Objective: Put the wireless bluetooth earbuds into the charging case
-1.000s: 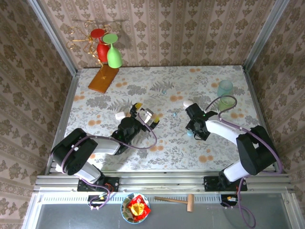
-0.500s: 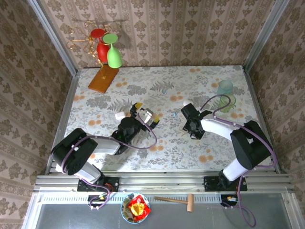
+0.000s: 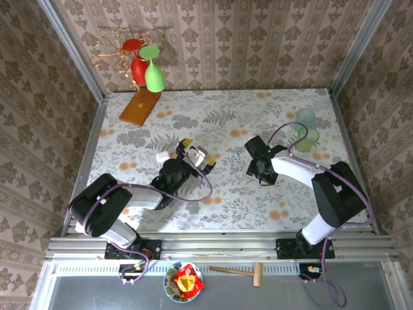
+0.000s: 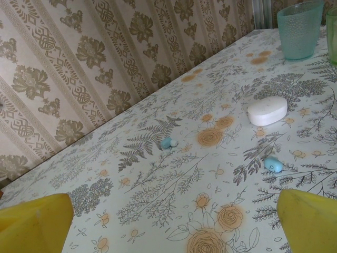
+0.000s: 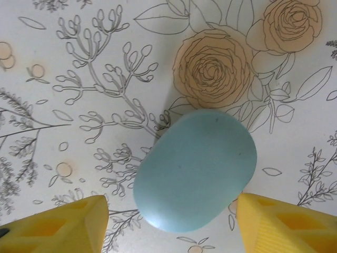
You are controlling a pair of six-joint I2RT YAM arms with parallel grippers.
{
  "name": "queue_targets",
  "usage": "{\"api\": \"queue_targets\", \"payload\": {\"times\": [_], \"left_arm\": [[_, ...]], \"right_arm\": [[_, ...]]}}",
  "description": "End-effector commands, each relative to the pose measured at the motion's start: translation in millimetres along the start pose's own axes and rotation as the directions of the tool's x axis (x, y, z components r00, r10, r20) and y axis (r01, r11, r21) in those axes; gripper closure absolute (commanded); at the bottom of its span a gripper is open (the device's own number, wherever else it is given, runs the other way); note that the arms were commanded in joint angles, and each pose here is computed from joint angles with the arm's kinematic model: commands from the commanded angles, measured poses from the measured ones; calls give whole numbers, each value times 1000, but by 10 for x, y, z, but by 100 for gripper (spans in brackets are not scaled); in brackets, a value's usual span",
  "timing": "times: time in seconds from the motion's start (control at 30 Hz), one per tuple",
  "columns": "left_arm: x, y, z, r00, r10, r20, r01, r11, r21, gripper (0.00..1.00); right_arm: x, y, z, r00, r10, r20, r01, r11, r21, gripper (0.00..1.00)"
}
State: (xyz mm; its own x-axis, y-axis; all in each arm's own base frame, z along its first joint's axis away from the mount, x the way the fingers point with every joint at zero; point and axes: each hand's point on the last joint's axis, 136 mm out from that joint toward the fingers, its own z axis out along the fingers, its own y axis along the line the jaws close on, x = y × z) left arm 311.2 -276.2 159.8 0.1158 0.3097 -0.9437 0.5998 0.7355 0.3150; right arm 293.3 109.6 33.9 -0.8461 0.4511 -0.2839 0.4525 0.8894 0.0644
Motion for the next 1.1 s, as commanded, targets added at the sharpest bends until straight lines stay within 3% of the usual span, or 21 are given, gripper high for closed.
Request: {"api": "queue_targets", "payload": {"times": [0.0, 0.17, 0.37, 0.53, 0.73, 0.87, 0.97, 1.07], "left_arm": [[-93, 0, 0, 999, 11, 36, -11, 1000, 2, 0], [-71, 6, -12, 999, 13, 30, -13, 1000, -2, 0], [-47, 12, -32, 1000, 13, 26, -12, 1000, -5, 0], [-37, 47, -44, 999, -21, 26, 21, 1000, -6, 0], [-62, 95, -72, 997, -72, 29, 72, 997, 12, 0], [-87, 144, -144, 994, -104, 33, 102, 994, 50, 0], [-70, 184, -257, 988, -151, 26, 148, 985, 95, 0], [-44, 240, -362, 986, -169, 7, 167, 981, 100, 0]], "right_arm": [[-37, 3, 43, 1000, -6, -12, 6, 1000, 25, 32], [-95, 31, 109, 1000, 26, -13, -25, 999, 40, 32], [-150, 81, 148, 999, -36, -10, 37, 998, 43, 52], [-67, 235, 158, 980, -191, -45, 189, 980, -56, 58], [4, 584, 0, 918, -397, 3, 382, 882, -276, 63], [99, 829, -215, 814, -577, 73, 552, 726, -411, 63], [97, 924, -379, 722, -669, 177, 669, 609, -426, 64], [60, 890, -335, 693, -702, 167, 697, 592, -404, 65]]}}
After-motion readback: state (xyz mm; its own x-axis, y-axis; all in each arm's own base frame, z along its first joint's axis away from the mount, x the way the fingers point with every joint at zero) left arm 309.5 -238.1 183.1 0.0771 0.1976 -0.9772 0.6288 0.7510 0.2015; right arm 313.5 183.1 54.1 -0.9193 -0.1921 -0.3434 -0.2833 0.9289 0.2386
